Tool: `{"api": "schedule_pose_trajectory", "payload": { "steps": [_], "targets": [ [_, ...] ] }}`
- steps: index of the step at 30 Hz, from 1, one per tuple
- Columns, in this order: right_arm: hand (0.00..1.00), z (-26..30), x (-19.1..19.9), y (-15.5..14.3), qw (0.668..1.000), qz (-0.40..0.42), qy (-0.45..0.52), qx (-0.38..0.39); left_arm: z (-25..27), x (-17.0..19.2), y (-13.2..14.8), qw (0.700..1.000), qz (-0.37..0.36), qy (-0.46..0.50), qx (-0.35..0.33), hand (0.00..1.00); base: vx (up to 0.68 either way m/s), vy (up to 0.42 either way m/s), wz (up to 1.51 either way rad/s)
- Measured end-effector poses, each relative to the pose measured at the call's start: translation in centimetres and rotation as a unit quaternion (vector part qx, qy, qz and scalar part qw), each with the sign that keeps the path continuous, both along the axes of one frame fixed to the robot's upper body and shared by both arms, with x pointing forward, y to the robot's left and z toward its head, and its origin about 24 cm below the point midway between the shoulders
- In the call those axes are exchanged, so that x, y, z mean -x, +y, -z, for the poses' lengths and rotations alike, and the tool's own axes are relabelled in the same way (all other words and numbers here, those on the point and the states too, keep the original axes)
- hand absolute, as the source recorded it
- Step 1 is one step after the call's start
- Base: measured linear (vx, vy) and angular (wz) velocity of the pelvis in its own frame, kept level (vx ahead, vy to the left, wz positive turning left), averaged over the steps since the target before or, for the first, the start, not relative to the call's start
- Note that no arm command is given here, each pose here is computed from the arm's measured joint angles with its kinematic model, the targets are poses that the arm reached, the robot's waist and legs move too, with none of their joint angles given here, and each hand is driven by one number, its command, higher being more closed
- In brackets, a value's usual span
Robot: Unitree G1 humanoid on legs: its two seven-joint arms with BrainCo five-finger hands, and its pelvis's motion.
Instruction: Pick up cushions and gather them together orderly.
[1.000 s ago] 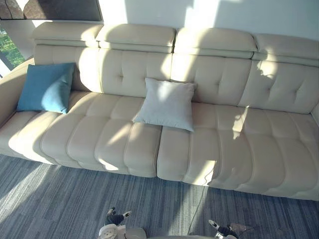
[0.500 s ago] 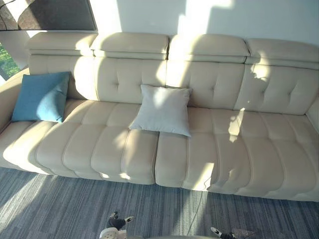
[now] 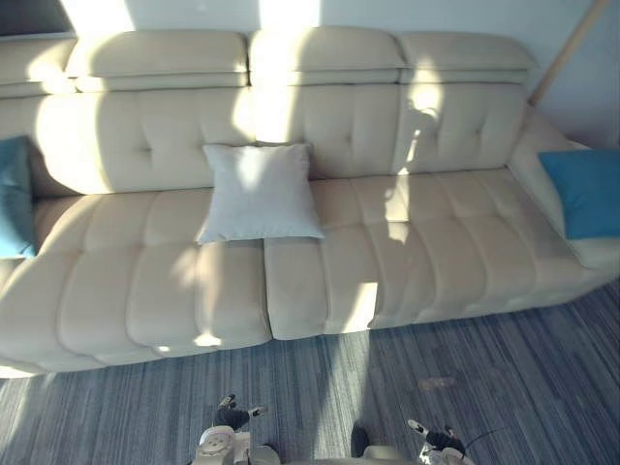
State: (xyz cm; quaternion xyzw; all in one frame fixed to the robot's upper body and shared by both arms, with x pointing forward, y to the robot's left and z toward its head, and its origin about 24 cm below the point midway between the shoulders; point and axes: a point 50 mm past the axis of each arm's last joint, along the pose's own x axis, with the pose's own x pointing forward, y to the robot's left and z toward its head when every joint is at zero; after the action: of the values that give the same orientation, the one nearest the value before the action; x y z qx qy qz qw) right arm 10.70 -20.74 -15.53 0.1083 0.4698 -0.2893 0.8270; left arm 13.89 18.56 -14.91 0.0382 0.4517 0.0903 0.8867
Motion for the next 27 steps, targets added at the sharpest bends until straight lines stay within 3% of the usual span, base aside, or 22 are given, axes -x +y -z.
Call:
{"api": "schedule_pose_trajectory", "payload": {
  "steps": [7,11,15,22,27],
  "targets": [
    [0.00,0.1,-0.2,-0.2,1.000,-0.024,0.012,0.006,-0.2,0.1,1.7,1.000,0.002,0.003,-0.023,0.00,-0.11,-0.177,-1.15],
    [0.00,-0.2,0.0,-2.5,0.998,-0.034,0.030,0.038,0.3,0.6,0.4,1.000,0.019,0.020,-0.011,0.00,-0.05,-0.287,-0.88],
    [0.00,-0.1,0.1,-2.3,0.998,-0.032,0.033,0.038,0.2,0.6,0.7,1.000,0.018,0.016,-0.013,0.00,0.01,-0.218,-0.78],
    [0.00,-0.5,-0.6,-3.7,0.997,-0.031,0.033,0.057,-0.2,0.1,-0.7,1.000,0.001,-0.012,0.014,0.00,0.12,0.054,-1.26],
    [0.00,0.0,0.5,-2.8,0.998,-0.023,0.047,0.044,-0.2,0.5,0.8,1.000,-0.024,-0.008,0.010,0.00,0.30,0.123,-1.22]
  ]
}}
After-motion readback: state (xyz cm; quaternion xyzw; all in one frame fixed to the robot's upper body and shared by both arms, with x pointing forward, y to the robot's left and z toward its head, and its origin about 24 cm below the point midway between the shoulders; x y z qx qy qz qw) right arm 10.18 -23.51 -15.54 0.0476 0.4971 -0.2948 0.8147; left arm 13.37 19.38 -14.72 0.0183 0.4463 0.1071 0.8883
